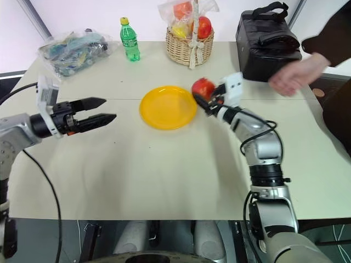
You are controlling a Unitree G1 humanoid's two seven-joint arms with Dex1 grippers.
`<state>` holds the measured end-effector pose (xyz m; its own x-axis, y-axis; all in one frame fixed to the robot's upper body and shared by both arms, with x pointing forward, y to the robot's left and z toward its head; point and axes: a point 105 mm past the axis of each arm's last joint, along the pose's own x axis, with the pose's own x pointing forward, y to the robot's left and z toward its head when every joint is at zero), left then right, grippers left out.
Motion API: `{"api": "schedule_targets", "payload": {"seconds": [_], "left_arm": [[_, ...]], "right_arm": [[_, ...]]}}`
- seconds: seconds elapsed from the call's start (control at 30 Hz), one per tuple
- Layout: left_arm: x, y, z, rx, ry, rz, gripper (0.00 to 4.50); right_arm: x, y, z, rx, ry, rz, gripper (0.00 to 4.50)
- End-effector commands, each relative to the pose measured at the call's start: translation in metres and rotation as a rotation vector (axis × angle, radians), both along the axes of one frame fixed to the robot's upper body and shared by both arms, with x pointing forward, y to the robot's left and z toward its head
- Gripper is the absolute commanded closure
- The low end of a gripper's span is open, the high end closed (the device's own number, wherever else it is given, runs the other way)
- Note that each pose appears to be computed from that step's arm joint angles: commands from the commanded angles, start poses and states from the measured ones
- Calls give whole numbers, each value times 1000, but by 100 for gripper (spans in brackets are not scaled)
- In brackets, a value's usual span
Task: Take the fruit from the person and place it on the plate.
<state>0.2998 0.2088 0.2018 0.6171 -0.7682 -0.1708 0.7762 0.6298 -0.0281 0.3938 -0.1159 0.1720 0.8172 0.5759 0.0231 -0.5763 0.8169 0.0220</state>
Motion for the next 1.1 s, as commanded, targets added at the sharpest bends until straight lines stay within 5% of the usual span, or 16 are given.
{"api": "schedule_targets", "payload": {"seconds": [0.03, 0.4, 0.5, 0.7, 1.1], "left_arm": [[-5, 11, -9, 151, -34, 37, 0], [-11, 8, -16, 144, -65, 103, 0], [-12, 8, -14, 142, -75, 107, 0], [-10, 8, -7, 120, -105, 120, 0], [9, 31, 14, 13, -206, 293, 0]], "right_arm": [[5, 24, 1, -97, -76, 41, 150], [13, 56, -10, -155, -96, 132, 150], [15, 55, -8, -151, -100, 137, 2], [16, 52, 0, -131, -112, 128, 2], [4, -3, 93, -2, -271, 22, 2]]}}
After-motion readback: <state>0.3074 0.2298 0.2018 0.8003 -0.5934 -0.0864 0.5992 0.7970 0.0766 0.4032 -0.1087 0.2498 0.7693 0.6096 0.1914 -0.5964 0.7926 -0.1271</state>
